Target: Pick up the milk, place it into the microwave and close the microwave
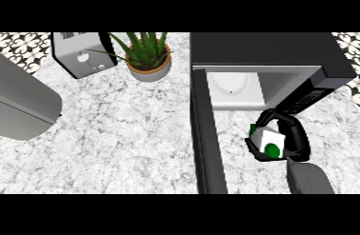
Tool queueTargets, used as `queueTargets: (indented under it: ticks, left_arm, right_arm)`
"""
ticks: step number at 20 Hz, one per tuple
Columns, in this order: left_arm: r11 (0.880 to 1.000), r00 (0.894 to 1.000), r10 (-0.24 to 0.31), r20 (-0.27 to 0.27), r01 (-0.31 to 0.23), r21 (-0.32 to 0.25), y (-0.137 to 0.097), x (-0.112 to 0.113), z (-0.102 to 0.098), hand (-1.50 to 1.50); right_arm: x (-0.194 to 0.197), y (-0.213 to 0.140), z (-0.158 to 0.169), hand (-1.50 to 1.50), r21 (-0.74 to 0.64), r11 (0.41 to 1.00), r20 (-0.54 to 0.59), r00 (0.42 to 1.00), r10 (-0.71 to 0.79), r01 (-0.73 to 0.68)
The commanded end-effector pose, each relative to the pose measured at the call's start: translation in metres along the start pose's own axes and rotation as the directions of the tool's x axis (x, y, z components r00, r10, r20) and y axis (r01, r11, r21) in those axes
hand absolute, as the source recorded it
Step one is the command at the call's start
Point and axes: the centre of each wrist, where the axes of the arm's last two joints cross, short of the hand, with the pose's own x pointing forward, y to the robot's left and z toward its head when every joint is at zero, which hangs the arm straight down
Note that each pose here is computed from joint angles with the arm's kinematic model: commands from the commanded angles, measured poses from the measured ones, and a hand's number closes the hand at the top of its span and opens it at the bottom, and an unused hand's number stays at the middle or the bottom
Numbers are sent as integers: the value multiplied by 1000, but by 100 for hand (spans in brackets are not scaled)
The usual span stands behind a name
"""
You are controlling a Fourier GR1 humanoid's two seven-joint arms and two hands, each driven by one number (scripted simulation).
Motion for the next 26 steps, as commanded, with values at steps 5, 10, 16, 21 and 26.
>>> queueTargets:
  ticks: [5,10,16,21,26]
  left_arm:
    - [999,999,40,32,-39,-20,-3,21,-2,-150]
    - [999,999,30,46,-29,-20,16,15,6,-150]
    - [999,998,31,47,-30,-24,14,-5,-1,-150]
    - [998,998,35,52,-32,-55,11,4,-9,-150]
    - [998,998,41,46,-39,-50,13,-6,-16,-150]
  right_arm:
    - [31,29,-71,150,-16,995,13,995,96,-96]
    - [30,36,-115,150,4,965,-41,964,261,-261]
    - [31,37,-143,150,-31,935,-79,933,351,-354]
    - [22,22,-145,150,-81,894,-73,897,437,-442]
    - [22,21,-149,150,-141,866,-76,877,474,-480]
